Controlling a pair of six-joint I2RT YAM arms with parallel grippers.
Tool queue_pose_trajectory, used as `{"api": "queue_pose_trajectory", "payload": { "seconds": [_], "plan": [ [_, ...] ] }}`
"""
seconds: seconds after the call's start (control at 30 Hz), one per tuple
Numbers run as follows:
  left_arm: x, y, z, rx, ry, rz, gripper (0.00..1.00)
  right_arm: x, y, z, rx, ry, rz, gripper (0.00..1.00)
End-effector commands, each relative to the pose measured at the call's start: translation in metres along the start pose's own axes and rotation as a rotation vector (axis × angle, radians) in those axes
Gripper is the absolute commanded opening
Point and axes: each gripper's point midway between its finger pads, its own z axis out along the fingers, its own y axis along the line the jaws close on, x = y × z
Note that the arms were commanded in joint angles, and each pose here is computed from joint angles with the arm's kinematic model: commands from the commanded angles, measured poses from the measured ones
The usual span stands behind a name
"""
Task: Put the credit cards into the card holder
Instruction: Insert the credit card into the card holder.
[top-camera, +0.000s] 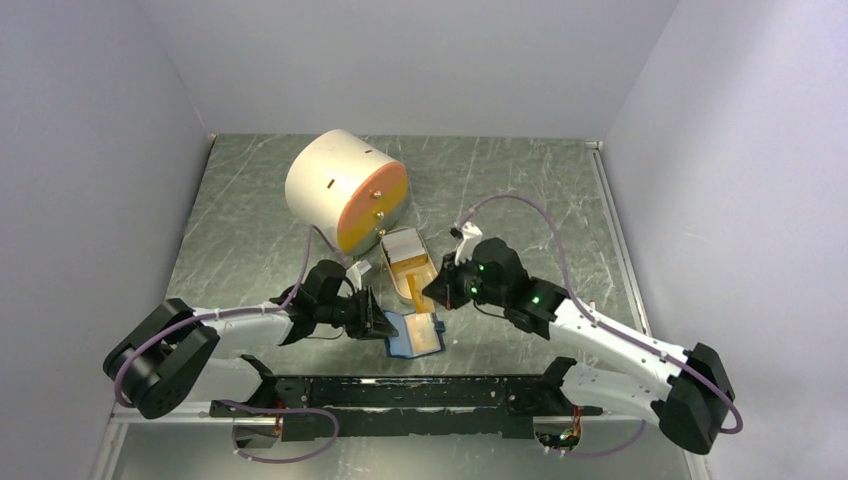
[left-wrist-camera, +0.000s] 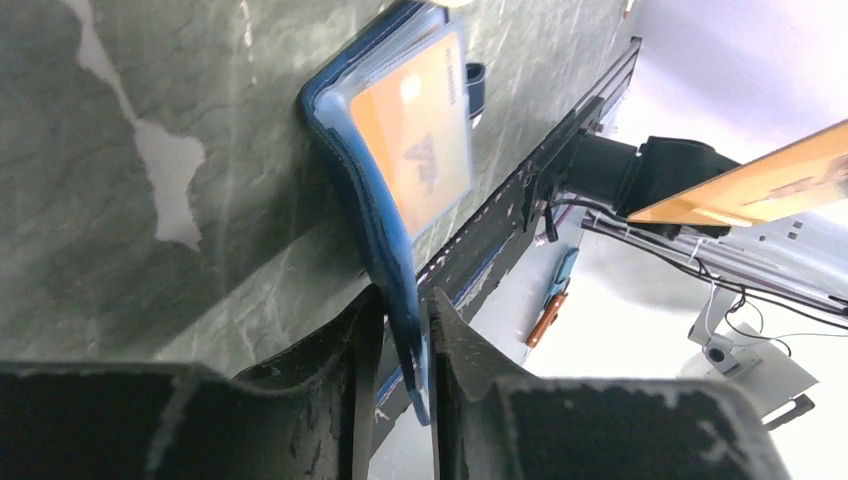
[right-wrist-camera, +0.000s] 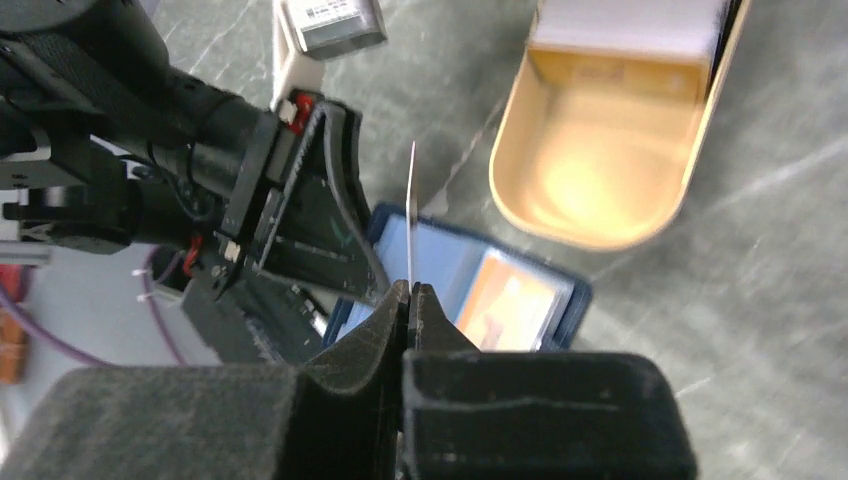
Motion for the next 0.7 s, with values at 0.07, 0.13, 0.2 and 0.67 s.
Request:
{"api": "queue_pose_trajectory", "payload": {
  "seconds": [0.07,0.13,0.2,0.67],
  "plan": [
    [0.010,0.006,-0.006,0.006,0.038,0.015,0.32,0.030,0.011,-0.014,-0.042,0.016,0.350,0.00],
    [0.011,0.010,-0.007,-0.013,0.035,0.010,0.33,0.041,0.009,-0.015,-0.051,0.023,0.409,0.00],
    [0.012,0.015,-0.009,-0.034,0.026,0.004,0.33,0.051,0.009,-0.015,-0.068,0.029,0.457,0.00],
    [0.020,0.028,-0.009,-0.036,0.063,0.011,0.11,0.093,-0.002,0.002,-0.096,0.055,0.558,0.00]
  ]
}}
